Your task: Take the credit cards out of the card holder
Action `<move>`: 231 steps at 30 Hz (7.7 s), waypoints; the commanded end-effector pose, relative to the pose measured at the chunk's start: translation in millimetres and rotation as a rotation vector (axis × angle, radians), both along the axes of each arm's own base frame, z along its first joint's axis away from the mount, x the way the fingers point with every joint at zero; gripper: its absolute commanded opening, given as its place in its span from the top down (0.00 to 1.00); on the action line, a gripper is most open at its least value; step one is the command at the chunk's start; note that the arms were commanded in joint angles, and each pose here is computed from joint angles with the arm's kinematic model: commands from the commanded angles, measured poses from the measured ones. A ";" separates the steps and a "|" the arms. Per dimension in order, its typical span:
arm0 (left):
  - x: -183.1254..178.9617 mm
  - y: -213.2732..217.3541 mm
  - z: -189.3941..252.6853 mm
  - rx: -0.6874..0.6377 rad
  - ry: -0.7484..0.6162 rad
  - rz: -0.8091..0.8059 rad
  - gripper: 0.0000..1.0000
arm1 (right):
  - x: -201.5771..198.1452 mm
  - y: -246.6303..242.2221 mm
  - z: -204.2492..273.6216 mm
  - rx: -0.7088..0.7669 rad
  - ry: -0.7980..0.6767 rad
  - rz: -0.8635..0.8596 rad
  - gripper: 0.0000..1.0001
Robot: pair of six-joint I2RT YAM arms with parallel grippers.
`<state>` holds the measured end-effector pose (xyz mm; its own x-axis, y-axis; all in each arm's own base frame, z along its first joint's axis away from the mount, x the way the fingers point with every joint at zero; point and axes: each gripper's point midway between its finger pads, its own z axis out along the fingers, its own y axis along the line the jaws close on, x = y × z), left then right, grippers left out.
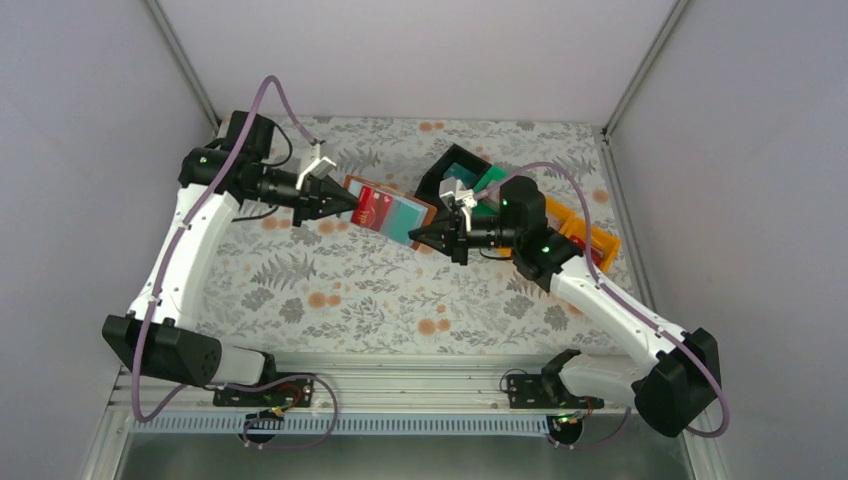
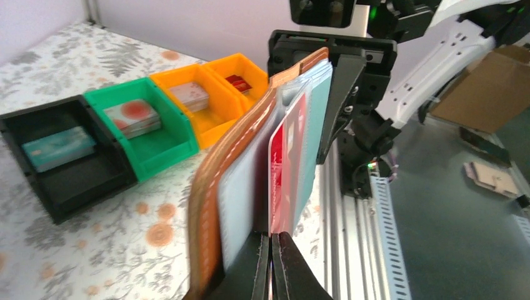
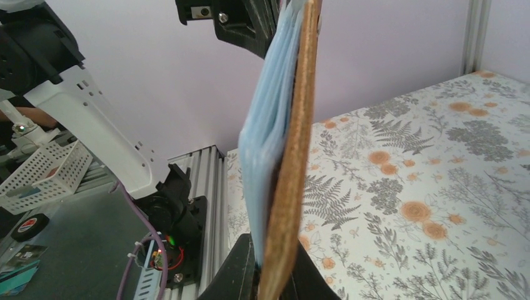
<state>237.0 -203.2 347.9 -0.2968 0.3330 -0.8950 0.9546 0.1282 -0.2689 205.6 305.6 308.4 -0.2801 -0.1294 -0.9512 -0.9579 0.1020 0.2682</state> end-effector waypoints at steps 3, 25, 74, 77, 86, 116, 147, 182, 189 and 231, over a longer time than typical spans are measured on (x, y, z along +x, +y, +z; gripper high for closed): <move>12.0 11.9 12.1 0.043 -0.114 0.040 0.98 | 4.9 -8.2 5.4 0.003 -0.030 -0.002 0.96; 37.6 19.8 -65.3 0.016 0.141 0.102 0.98 | 49.0 -20.8 -99.5 -0.135 0.424 -0.112 0.96; -0.1 -3.4 37.7 -0.208 0.123 -0.036 0.98 | 28.8 50.4 80.9 0.224 -0.045 0.011 0.81; -0.7 -3.4 30.2 -0.208 0.144 -0.038 0.98 | 29.8 49.5 79.7 0.199 -0.037 -0.002 0.96; 9.3 22.5 -4.3 0.091 -0.091 0.039 0.12 | 12.4 39.9 -6.3 -0.253 0.085 0.085 0.96; -11.4 -9.4 -39.0 0.224 -0.023 -0.068 0.98 | -3.7 59.3 -8.3 -0.361 -0.009 0.116 0.86; 103.8 36.6 60.0 -0.291 0.780 0.588 0.98 | 69.9 91.0 120.1 -0.471 -1.285 -0.788 0.42; 136.5 28.3 2.6 -0.159 0.546 0.526 0.00 | 118.2 -63.1 47.2 -0.856 -0.705 -0.737 0.96; 154.7 52.9 -62.3 0.077 0.218 0.632 0.00 | 99.4 -172.0 -11.5 -0.949 -0.538 -0.788 0.96; 129.5 42.4 -93.3 0.100 0.172 0.493 0.00 | 123.0 -379.4 -201.7 -1.581 -0.549 -0.526 0.96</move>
<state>364.0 -159.0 249.8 -0.6029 0.1829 -0.7765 0.6975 0.5933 -0.4019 320.7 -72.6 111.0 -0.3459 -0.9383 -0.0055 -0.6806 0.2549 -0.6869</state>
